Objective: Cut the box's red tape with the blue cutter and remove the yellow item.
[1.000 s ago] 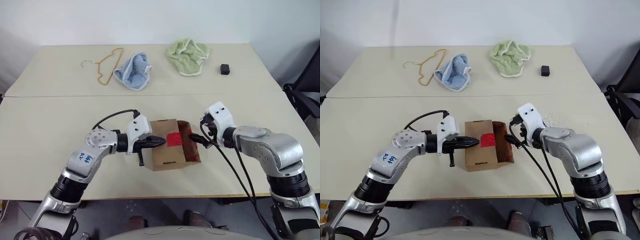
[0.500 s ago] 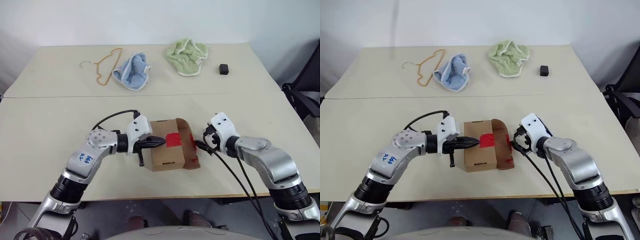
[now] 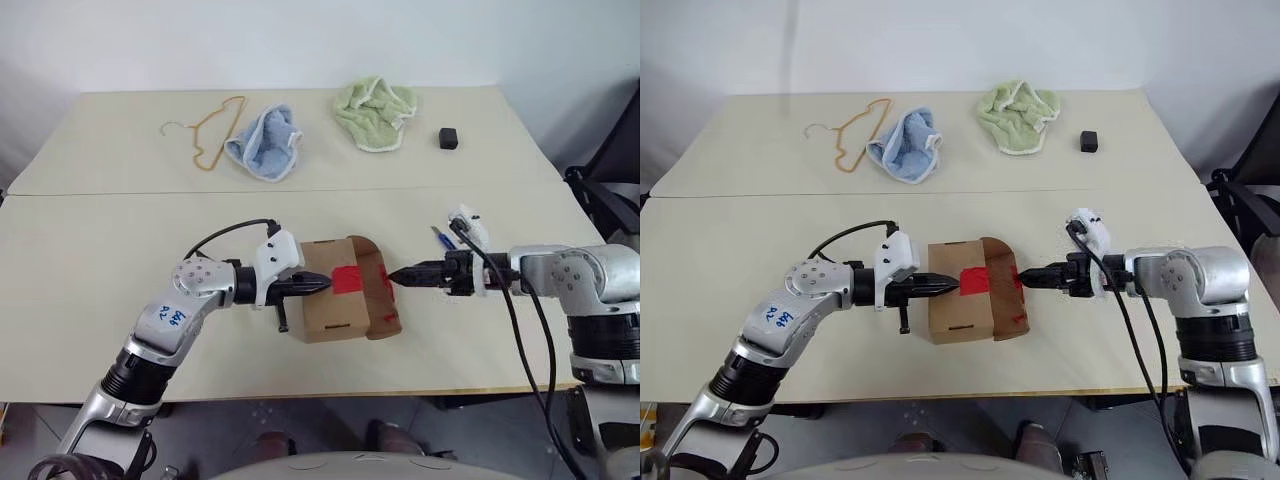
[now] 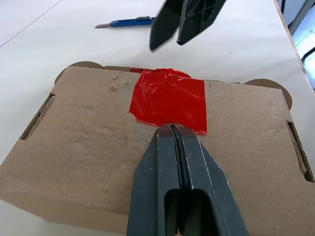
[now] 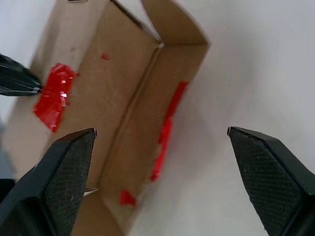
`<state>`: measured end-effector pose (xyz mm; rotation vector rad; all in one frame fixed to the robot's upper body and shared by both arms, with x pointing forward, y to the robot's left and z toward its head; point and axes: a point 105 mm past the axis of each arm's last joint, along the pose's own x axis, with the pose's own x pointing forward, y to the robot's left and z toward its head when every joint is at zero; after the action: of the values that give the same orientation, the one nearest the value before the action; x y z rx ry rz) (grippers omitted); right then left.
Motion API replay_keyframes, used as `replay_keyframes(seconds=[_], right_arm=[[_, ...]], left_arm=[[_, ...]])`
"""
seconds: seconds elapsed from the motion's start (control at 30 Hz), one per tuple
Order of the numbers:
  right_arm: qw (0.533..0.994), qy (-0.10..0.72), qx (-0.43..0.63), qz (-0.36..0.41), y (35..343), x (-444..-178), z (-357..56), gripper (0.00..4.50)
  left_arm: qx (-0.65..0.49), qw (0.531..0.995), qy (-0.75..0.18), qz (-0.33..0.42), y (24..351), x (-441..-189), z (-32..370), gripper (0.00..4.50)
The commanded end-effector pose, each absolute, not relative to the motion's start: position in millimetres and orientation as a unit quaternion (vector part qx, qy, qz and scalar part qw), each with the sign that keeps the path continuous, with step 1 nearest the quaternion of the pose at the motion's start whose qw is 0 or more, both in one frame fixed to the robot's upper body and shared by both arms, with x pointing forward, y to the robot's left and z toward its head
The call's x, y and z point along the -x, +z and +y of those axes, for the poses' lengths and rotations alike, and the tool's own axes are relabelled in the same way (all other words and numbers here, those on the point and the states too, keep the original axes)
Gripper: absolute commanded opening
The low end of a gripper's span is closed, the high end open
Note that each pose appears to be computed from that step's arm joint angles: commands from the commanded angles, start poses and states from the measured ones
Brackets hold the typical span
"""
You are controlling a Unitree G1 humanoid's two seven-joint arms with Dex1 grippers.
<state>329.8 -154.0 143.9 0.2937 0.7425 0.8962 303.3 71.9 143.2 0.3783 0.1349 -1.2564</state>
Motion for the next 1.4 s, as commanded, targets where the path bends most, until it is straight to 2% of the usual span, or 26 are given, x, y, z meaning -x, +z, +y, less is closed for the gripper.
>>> replay_keyframes(seconds=[0.03,0.2,0.23,0.33,0.57,0.97,1.0,1.07,1.13,1.4], right_arm=[[0.811,0.444,-0.132,0.357,137.5,-337.2,-136.7,4.45],[0.794,0.466,-0.124,0.370,127.2,-342.0,-120.7,4.45],[0.789,0.473,-0.118,0.375,124.6,-341.9,-117.1,4.29],[0.777,0.483,-0.103,0.389,117.5,-342.8,-113.2,3.51],[0.763,0.483,-0.077,0.423,103.0,-350.9,-110.6,1.00],[0.705,0.521,-0.084,0.475,96.8,-338.0,-91.3,1.00],[0.706,0.518,-0.077,0.477,94.8,-338.5,-91.9,1.00],[0.712,0.509,-0.071,0.479,91.9,-341.7,-94.0,0.64],[0.720,0.500,-0.070,0.477,91.1,-345.3,-96.1,0.07],[0.750,0.462,-0.078,0.467,112.6,-354.5,-117.5,0.03]], left_arm=[[-0.180,0.790,-0.574,0.119,115.0,-303.2,79.0,0.00],[-0.174,0.797,-0.567,0.113,116.2,-303.2,78.6,0.00],[-0.173,0.797,-0.568,0.113,116.0,-302.0,78.3,0.00],[-0.172,0.797,-0.568,0.112,116.0,-300.3,78.6,0.00],[-0.175,0.799,-0.565,0.110,118.0,-301.2,82.7,0.00],[-0.179,0.801,-0.561,0.108,118.7,-301.0,88.1,0.00],[-0.179,0.801,-0.561,0.108,118.5,-300.9,88.4,0.00],[-0.179,0.801,-0.561,0.107,118.2,-300.6,88.6,0.00],[-0.179,0.802,-0.560,0.106,118.0,-300.3,88.8,0.00],[-0.171,0.795,-0.577,0.079,116.0,-297.8,82.2,0.00]])
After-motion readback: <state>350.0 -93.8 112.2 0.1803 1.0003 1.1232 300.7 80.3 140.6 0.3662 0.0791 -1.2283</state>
